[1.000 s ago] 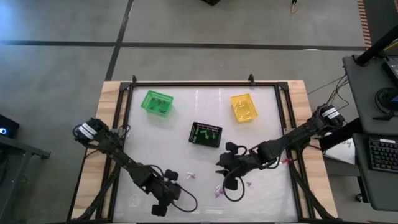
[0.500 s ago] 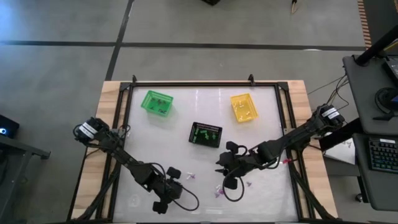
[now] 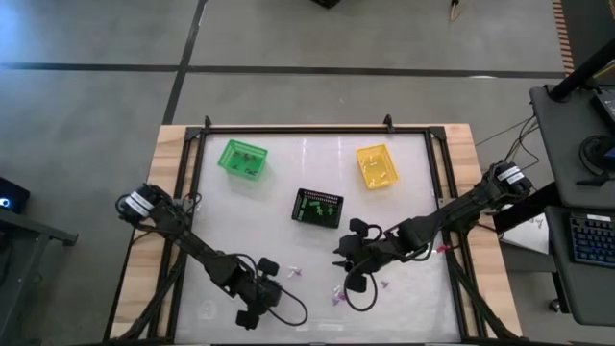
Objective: Sort Halloween decoration
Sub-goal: Put the white bone into the yellow bin
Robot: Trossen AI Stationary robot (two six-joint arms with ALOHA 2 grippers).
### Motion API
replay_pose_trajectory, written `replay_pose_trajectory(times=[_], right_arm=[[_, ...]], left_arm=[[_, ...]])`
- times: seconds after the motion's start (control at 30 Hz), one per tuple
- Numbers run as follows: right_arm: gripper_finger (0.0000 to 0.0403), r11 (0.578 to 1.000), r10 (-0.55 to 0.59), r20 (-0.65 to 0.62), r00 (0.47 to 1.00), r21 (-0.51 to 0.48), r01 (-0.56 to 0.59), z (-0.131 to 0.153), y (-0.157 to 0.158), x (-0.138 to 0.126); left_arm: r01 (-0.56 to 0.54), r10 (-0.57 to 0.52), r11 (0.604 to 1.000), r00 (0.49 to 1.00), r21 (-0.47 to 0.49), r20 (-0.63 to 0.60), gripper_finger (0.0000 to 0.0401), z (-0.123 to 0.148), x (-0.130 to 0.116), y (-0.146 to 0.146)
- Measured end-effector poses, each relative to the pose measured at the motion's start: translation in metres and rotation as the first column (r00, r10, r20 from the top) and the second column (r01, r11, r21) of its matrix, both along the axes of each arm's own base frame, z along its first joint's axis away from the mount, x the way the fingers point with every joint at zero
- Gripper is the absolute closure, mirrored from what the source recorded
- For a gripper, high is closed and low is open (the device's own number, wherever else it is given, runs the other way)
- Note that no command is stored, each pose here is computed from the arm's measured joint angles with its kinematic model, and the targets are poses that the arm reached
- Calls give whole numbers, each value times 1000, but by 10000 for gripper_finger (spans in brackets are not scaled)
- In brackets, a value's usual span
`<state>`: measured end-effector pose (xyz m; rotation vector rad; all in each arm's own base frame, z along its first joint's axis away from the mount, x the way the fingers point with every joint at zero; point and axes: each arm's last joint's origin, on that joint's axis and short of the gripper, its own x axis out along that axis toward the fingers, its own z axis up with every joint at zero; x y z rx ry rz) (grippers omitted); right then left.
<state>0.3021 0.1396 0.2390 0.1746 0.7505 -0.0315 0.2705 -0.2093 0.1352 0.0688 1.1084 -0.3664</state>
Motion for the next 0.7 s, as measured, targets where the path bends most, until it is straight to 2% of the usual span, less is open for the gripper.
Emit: replay_pose_trajectory(times=[0.37,0.7], right_arm=[[266,1000,0,0,1000,0,0,0,0,0],[266,1000,0,0,1000,0,0,0,0,0]], left_arm=[[-11,11,1000,1000,29,-3,303,-2,0,1],[-24,25,997,1000,69,-5,390,-3,-1,3]])
